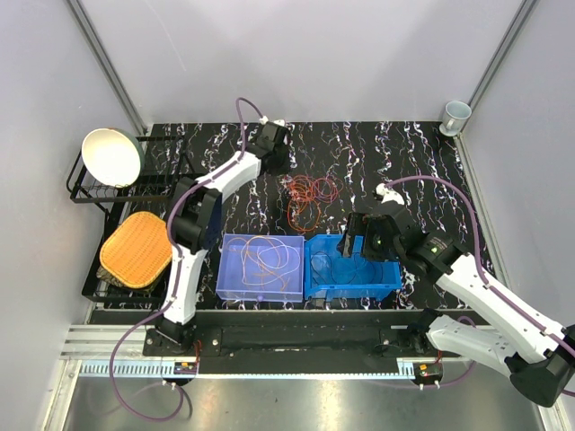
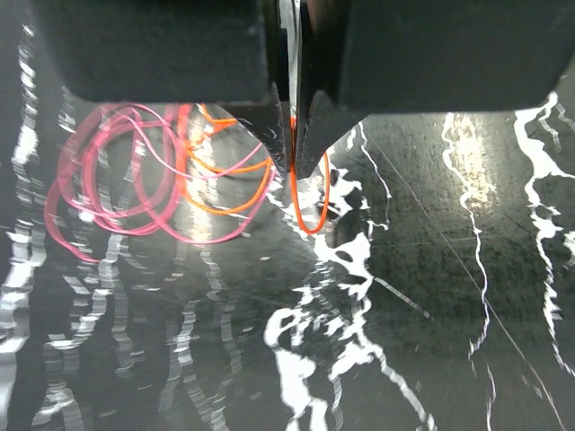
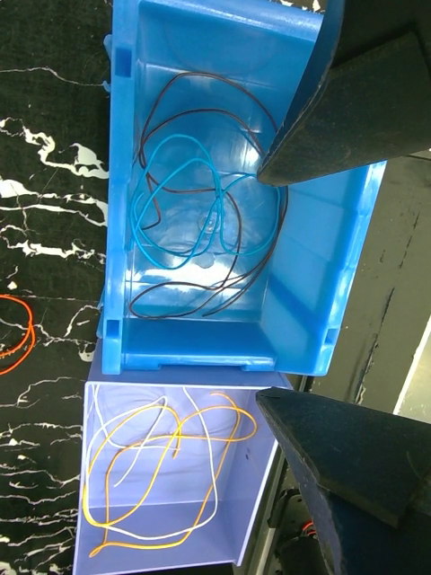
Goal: Untangle the cables
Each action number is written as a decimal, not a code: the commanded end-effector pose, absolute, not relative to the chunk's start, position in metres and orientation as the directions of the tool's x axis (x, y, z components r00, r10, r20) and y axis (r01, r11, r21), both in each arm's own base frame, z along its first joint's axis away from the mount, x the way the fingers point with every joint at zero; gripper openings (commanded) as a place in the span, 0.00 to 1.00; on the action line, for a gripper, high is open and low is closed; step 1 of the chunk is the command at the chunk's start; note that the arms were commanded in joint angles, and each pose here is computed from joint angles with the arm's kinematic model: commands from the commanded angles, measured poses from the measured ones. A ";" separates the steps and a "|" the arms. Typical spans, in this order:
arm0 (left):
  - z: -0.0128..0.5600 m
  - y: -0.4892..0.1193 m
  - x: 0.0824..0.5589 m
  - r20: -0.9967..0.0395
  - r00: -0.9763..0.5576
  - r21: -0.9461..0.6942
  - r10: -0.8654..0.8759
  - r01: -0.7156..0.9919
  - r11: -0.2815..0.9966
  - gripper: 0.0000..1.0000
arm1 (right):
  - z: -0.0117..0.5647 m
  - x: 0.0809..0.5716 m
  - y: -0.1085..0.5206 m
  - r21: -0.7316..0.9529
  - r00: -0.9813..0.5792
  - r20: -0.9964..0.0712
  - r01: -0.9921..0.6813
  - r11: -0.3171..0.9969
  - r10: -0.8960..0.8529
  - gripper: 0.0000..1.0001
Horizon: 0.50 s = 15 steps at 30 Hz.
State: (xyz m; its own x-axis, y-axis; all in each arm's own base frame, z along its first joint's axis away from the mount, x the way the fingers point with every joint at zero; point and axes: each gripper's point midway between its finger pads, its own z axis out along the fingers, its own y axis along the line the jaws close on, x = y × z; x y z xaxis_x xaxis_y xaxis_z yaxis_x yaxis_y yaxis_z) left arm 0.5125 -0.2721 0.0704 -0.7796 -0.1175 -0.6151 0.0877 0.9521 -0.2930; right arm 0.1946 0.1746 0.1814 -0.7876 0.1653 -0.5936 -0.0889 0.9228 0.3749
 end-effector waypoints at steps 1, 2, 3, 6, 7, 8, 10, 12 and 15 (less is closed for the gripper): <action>0.235 -0.299 0.516 -0.814 -0.567 -0.354 -0.127 0.311 0.882 0.00 | 0.188 0.201 0.180 0.391 -0.770 -0.614 -0.108 0.914 0.172 1.00; 0.252 -0.305 0.511 -0.828 -0.547 -0.358 -0.119 0.353 0.864 0.00 | 0.189 0.202 0.180 0.394 -0.768 -0.617 -0.109 0.913 0.174 1.00; 0.276 -0.308 0.510 -0.855 -0.505 -0.347 -0.116 0.391 0.852 0.00 | 0.190 0.202 0.180 0.394 -0.767 -0.618 -0.111 0.913 0.173 1.00; 0.351 -0.311 0.496 -0.909 -0.392 -0.330 -0.141 0.471 0.818 0.00 | 0.193 0.201 0.179 0.402 -0.761 -0.622 -0.110 0.909 0.184 1.00; 0.380 -0.310 0.485 -0.923 -0.350 -0.325 -0.157 0.493 0.807 0.00 | 0.193 0.200 0.179 0.405 -0.761 -0.621 -0.106 0.908 0.188 1.00; 0.399 -0.310 0.479 -0.933 -0.318 -0.319 -0.169 0.511 0.798 0.00 | 0.196 0.201 0.179 0.411 -0.755 -0.626 -0.108 0.905 0.194 1.00; 0.451 -0.306 0.458 -0.956 -0.217 -0.286 -0.195 0.562 0.776 0.00 | 0.197 0.200 0.178 0.417 -0.755 -0.625 -0.105 0.903 0.201 1.00; 0.473 -0.302 0.439 -0.967 -0.164 -0.255 -0.195 0.594 0.763 0.00 | 0.201 0.200 0.179 0.427 -0.749 -0.629 -0.106 0.898 0.211 1.00; 0.451 -0.300 0.431 -0.965 -0.189 -0.258 -0.179 0.593 0.763 0.00 | 0.206 0.202 0.181 0.437 -0.740 -0.636 -0.115 0.892 0.217 1.00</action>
State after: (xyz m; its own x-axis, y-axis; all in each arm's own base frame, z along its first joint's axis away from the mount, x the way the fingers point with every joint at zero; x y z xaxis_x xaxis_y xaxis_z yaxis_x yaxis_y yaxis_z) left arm 0.4517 -0.3069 0.4378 -0.2507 -0.1956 -0.9481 0.5426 0.7827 -0.3050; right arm 0.1949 0.1762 0.1881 -0.7758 0.1783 -0.6053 -0.0995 0.9127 0.3963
